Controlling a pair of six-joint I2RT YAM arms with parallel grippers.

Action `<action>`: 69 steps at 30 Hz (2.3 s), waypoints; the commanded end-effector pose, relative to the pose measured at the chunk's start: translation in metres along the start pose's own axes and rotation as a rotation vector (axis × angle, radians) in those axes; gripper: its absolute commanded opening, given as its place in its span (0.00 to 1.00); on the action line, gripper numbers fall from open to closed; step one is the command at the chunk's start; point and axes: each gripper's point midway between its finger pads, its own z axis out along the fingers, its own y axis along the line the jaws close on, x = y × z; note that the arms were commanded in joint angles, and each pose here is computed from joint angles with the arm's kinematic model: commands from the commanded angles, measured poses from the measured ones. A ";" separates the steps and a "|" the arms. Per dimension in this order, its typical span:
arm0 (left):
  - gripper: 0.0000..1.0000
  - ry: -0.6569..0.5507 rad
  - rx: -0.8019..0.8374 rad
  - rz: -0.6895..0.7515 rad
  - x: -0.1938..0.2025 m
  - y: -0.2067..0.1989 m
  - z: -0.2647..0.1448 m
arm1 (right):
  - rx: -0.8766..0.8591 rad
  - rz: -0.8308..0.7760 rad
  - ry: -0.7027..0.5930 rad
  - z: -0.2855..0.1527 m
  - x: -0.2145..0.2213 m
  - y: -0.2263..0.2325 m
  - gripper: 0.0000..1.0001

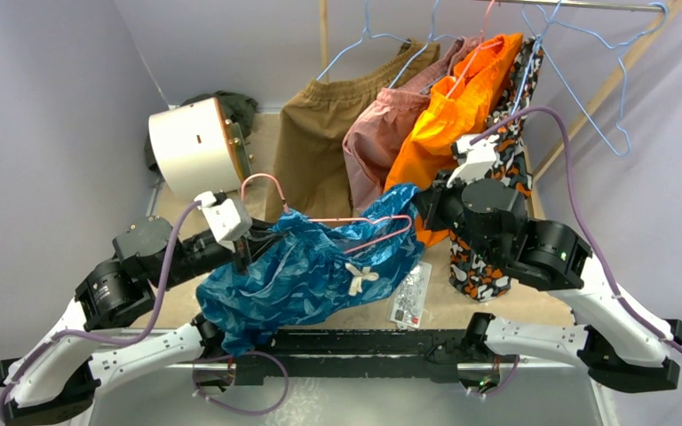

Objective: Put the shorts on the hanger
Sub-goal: Hang the shorts on the hanger.

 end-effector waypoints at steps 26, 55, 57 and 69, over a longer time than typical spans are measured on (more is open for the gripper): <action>0.00 0.051 -0.313 0.177 0.003 0.063 0.006 | -0.078 0.115 -0.011 -0.011 -0.018 0.019 0.00; 0.00 -0.024 -0.346 0.175 -0.020 0.068 0.009 | 0.124 0.155 0.065 -0.001 0.003 -0.006 0.00; 0.00 0.002 -0.360 0.184 -0.016 0.071 0.008 | 0.162 0.145 0.076 0.001 0.011 -0.013 0.00; 0.00 0.032 -0.318 0.163 -0.010 0.065 0.027 | -0.088 0.210 0.131 0.007 0.009 0.043 0.00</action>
